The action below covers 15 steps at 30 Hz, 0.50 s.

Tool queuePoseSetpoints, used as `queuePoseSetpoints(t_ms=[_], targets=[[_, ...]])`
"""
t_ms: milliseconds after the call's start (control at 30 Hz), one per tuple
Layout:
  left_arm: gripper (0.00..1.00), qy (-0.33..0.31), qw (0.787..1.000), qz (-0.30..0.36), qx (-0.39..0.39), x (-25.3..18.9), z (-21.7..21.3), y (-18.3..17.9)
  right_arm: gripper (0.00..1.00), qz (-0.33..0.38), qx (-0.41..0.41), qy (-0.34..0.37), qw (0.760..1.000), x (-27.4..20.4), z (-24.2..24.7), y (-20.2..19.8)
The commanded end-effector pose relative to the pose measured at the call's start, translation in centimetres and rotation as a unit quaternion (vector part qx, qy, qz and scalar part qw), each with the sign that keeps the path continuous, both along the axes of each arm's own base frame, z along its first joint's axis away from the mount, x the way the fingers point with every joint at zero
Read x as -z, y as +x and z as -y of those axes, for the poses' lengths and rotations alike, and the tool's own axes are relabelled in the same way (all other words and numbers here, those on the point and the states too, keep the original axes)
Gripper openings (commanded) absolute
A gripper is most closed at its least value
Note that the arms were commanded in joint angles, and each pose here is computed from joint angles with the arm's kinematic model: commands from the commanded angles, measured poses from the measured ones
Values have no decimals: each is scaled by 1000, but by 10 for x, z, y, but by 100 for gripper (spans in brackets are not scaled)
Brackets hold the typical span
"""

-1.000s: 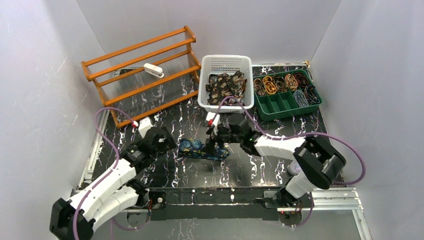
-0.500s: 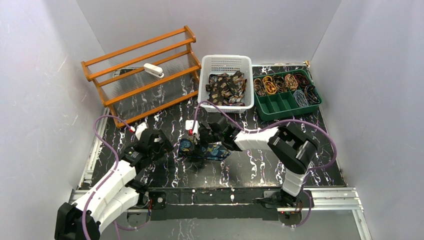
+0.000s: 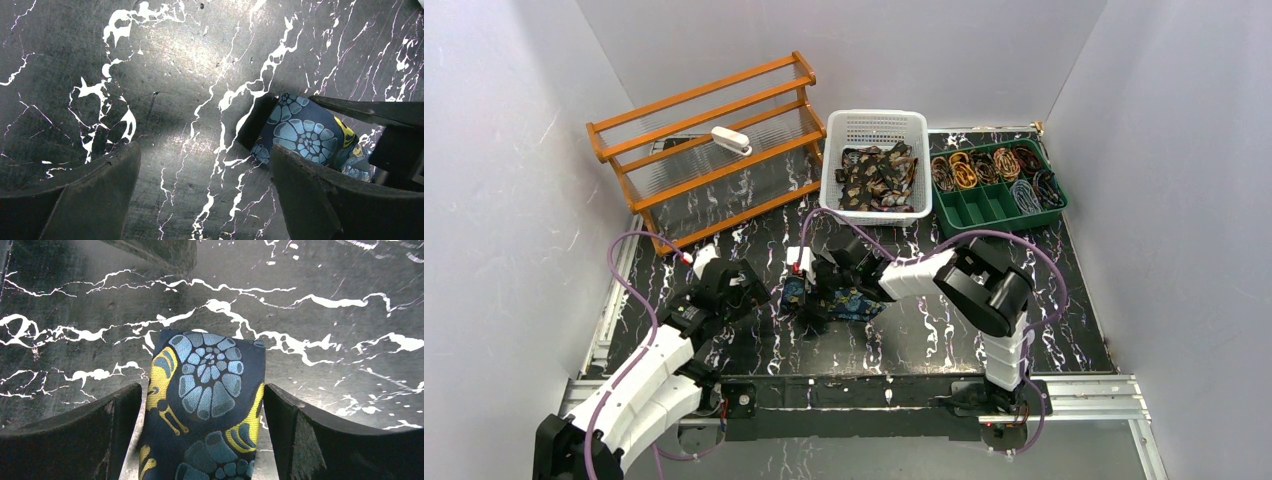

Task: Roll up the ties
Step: Roll the tie at the center of the board.

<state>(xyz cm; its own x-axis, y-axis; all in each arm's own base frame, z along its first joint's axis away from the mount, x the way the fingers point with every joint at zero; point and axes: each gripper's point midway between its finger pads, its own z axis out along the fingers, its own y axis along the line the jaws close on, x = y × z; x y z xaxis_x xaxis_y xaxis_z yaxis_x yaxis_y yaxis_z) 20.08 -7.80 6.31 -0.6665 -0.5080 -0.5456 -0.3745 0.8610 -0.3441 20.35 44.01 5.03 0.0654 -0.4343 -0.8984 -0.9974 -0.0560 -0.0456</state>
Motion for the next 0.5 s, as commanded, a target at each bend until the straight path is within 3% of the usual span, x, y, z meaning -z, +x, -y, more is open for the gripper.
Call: queuePoseSetpoints(t_ms=[0,67,333,467], targets=[[98,2,1000,-4,-6,1,-4,-4,98,-23,10,24,999,-6,-16,1],[98,-1,1000,-7,-7,4,-3,-5,95,-34,-2,20,999,-1,-19,-7],[98,-13,1000,-10,-10,8,-1,-8,66,-22,-13,-9,1000,28,-7,-26],[98,-22,1000,-9,-9,10,1,-10,61,-7,-38,-35,999,40,10,-37]])
